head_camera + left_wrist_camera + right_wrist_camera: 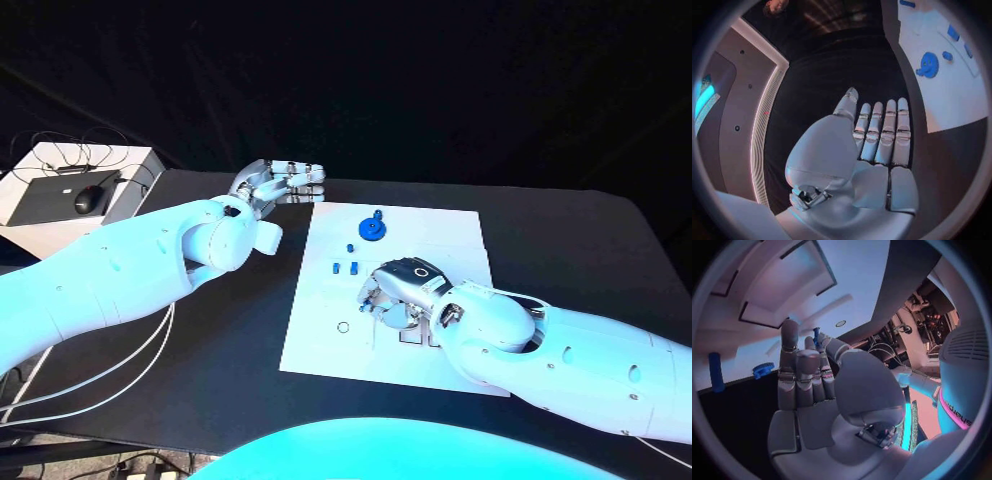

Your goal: Assemble the parts on the task board

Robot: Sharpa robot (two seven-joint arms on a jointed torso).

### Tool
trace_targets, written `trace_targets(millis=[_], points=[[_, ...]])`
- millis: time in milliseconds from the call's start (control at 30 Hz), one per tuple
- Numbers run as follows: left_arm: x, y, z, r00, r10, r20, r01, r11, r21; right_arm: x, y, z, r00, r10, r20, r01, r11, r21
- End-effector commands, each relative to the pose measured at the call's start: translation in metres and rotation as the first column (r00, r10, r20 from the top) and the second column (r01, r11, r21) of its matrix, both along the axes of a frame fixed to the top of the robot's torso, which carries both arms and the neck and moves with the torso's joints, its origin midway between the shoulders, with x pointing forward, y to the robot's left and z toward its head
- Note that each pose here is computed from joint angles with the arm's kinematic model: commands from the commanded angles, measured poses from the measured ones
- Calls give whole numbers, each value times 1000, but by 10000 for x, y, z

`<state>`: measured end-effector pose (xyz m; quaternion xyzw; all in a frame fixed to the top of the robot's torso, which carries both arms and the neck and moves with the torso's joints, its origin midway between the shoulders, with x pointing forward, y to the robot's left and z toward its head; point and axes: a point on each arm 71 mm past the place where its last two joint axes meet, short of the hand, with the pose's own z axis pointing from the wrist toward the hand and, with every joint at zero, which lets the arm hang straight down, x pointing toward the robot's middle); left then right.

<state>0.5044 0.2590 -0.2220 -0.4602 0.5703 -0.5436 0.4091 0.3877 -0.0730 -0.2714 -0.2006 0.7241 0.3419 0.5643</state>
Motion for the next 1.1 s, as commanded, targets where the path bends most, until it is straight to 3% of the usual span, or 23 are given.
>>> trace_targets(millis=[33, 1100], points=[[-3, -11, 14, 1000, -7, 9, 7, 1000, -9, 1, -7, -32, 1000, -2, 2, 2, 1000, -29], [-6, -4, 10, 1000, -15, -2, 15, 1000, -10, -23, 82, -39, 999, 38, -19, -38, 999, -24]])
